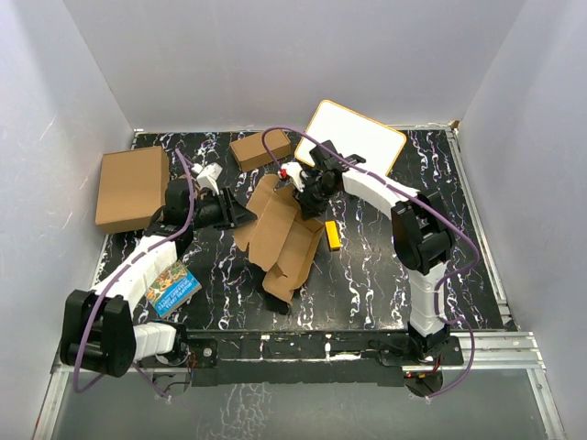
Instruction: Fold the paper box
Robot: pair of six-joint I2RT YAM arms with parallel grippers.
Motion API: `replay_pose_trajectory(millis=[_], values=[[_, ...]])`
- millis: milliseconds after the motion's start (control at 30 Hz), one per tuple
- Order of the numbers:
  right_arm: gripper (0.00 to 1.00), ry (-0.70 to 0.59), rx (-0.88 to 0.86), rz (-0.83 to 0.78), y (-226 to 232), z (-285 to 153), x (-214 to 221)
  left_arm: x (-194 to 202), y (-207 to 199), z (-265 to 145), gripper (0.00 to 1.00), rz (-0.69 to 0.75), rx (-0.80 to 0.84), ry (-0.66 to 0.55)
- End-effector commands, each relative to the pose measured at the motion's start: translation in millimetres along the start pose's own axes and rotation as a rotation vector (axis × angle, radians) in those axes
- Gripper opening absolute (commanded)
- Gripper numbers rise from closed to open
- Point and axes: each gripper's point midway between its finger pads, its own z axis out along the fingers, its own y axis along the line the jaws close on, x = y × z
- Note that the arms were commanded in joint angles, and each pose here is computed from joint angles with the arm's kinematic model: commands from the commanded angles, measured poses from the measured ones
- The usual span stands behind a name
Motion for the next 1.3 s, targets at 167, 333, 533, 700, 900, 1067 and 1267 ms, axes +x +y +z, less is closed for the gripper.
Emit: replay_pose_trajectory(millis=[167, 333, 533, 700, 900, 1067, 1267], values=[[0.14, -0.011, 0.012, 0.008, -2.1, 6.9, -1.1, 6.8, 13.3, 7.7, 0.00, -0.013, -0.014, 0.035], [0.17, -0.019, 0.024, 0.001, 0.0, 14.7, 8.6, 10.2, 23.4, 6.5, 0.00, -0.008, -0.051, 0.022], [0.26, -0.036, 0.037, -0.008, 2.4, 16.6, 14.3, 13.5, 27.7, 7.5, 0.00, -0.013, -0.054, 0.022], [0.27, -0.026, 0.057, -0.013, 1.3, 17.2, 20.8, 14.1, 28.2, 7.2, 0.00, -0.007, -0.054, 0.020], [0.11, -0.024, 0.115, -0.001, -4.5, 18.1, 25.1, 14.0, 25.4, 7.4, 0.00, -0.002, -0.034, 0.020], [0.08, -0.007, 0.201, 0.000, -12.6, 15.5, 26.0, 12.1, 22.4, 6.1, 0.00, 0.010, -0.026, 0.016], [0.41, -0.050, 0.117, -0.008, 2.6, 13.3, 13.3, 10.2, 20.2, 4.6, 0.00, 0.033, -0.022, 0.014]])
